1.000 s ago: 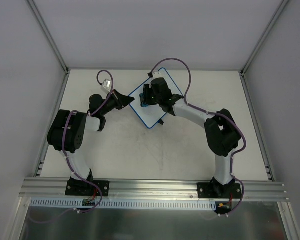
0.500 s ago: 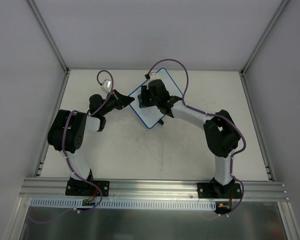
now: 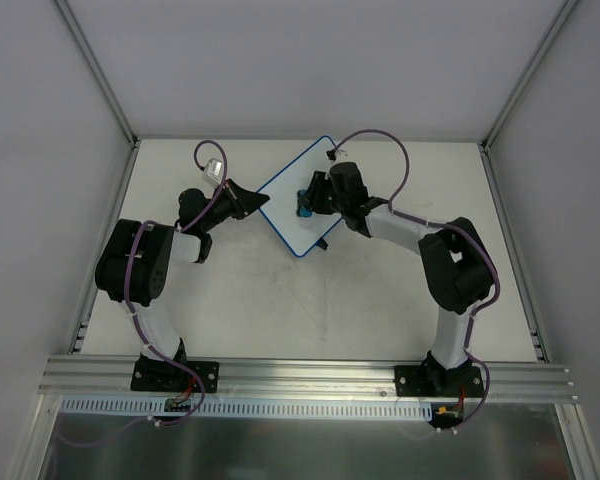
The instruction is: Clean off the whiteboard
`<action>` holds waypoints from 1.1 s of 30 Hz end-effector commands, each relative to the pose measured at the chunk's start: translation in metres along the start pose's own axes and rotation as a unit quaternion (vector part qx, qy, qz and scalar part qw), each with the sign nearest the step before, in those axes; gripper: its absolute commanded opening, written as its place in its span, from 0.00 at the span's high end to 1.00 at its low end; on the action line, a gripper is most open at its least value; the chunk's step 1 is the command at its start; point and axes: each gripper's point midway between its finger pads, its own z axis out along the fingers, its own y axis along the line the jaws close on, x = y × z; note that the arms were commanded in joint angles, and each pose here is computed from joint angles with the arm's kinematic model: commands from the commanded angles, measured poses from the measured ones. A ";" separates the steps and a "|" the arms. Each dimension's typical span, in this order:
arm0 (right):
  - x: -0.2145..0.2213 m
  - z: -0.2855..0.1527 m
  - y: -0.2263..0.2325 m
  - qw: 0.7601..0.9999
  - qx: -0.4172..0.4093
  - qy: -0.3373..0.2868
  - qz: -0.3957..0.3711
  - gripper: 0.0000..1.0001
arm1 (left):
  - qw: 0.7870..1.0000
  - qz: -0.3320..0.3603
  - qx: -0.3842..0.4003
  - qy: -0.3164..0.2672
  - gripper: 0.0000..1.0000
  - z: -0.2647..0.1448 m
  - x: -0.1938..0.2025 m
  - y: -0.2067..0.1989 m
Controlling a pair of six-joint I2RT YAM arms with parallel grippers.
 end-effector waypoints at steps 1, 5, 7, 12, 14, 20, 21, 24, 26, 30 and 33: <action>0.030 0.002 -0.049 0.997 0.065 0.034 0.037 1.00 | 0.998 0.045 0.029 0.013 1.00 0.003 0.005 -0.009; 0.036 -0.004 -0.072 0.993 0.094 0.033 0.070 1.00 | 0.998 0.045 0.029 0.012 1.00 0.003 0.005 -0.008; 0.040 -0.009 -0.084 0.990 0.106 0.033 0.091 1.00 | 0.998 0.045 0.029 0.013 1.00 0.003 0.006 -0.009; 0.037 -0.014 -0.104 0.984 0.122 0.020 0.128 1.00 | 0.998 0.046 0.029 0.014 1.00 0.003 0.006 -0.009; 0.039 -0.016 -0.110 0.982 0.124 0.018 0.145 1.00 | 0.998 0.046 0.029 0.013 1.00 0.003 0.006 -0.009; 0.041 -0.016 -0.117 0.979 0.117 0.010 0.165 1.00 | 0.998 0.046 0.030 0.013 1.00 0.003 0.005 -0.008; 0.037 -0.018 -0.112 0.981 0.112 0.002 0.159 1.00 | 0.998 0.046 0.030 0.013 1.00 0.003 0.005 -0.009; 0.038 -0.022 -0.098 0.987 0.101 -0.003 0.125 1.00 | 0.998 0.044 0.030 0.013 1.00 0.003 0.005 -0.008; 0.033 -0.024 -0.088 0.989 0.106 -0.017 0.100 1.00 | 0.999 0.043 0.029 0.014 1.00 0.004 0.006 -0.008; 0.039 -0.021 -0.072 0.993 0.091 -0.006 0.070 1.00 | 0.999 0.044 0.030 0.013 1.00 0.004 0.006 -0.008; 0.041 -0.017 -0.062 0.995 0.079 0.000 0.059 1.00 | 0.998 0.044 0.031 0.013 1.00 0.004 0.006 -0.009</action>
